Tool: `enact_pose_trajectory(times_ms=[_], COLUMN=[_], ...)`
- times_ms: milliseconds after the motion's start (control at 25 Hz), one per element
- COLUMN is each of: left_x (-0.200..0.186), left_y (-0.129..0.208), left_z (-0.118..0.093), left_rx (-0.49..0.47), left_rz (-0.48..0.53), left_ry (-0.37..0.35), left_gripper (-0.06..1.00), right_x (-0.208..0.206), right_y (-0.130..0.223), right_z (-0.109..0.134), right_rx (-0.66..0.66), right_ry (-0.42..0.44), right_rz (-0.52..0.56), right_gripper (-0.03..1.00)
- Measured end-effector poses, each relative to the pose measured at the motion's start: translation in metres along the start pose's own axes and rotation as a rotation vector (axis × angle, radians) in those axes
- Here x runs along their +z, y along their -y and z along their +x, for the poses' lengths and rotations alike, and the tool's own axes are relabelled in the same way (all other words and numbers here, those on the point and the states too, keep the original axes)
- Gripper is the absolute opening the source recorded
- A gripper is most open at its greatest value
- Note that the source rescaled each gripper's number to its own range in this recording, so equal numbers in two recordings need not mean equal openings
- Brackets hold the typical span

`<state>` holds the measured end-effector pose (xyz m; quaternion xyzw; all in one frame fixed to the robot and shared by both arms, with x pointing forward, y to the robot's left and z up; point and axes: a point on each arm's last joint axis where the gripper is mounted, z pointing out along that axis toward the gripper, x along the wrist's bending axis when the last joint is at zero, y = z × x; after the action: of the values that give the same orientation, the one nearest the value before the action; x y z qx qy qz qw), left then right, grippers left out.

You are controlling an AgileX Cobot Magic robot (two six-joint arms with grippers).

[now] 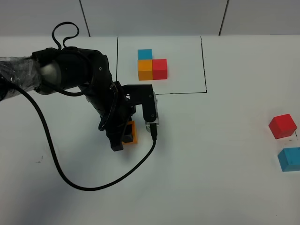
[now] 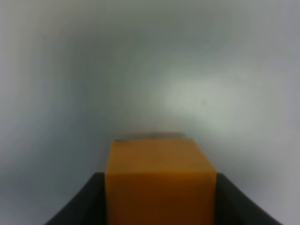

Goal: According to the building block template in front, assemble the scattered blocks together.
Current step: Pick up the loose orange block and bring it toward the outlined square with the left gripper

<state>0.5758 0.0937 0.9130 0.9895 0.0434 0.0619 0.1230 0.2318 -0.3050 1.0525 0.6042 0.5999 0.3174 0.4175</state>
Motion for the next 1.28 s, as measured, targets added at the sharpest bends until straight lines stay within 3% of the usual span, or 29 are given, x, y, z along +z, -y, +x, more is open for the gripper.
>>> enact_pose_trajectory(times_ms=[240,1120,1280], left_x=[0.01,0.011,0.014], left_y=[0.002,0.002,0.003], left_z=[-0.002,-0.001,-0.002], left_rx=[-0.005,-0.02,-0.061], left_rz=[0.017,0.018,0.022], left_ry=[0.03,0.03,0.036], left_gripper=[0.63,0.63,0.77], right_x=[0.0,0.0,0.0], right_y=[0.0,0.0,0.0], right_z=[0.0,0.0,0.0], right_rx=[-0.001,-0.001,0.0], right_ry=[0.0,0.0,0.0], right_rz=[0.0,0.0,0.0], right_gripper=[0.01,0.01,0.01])
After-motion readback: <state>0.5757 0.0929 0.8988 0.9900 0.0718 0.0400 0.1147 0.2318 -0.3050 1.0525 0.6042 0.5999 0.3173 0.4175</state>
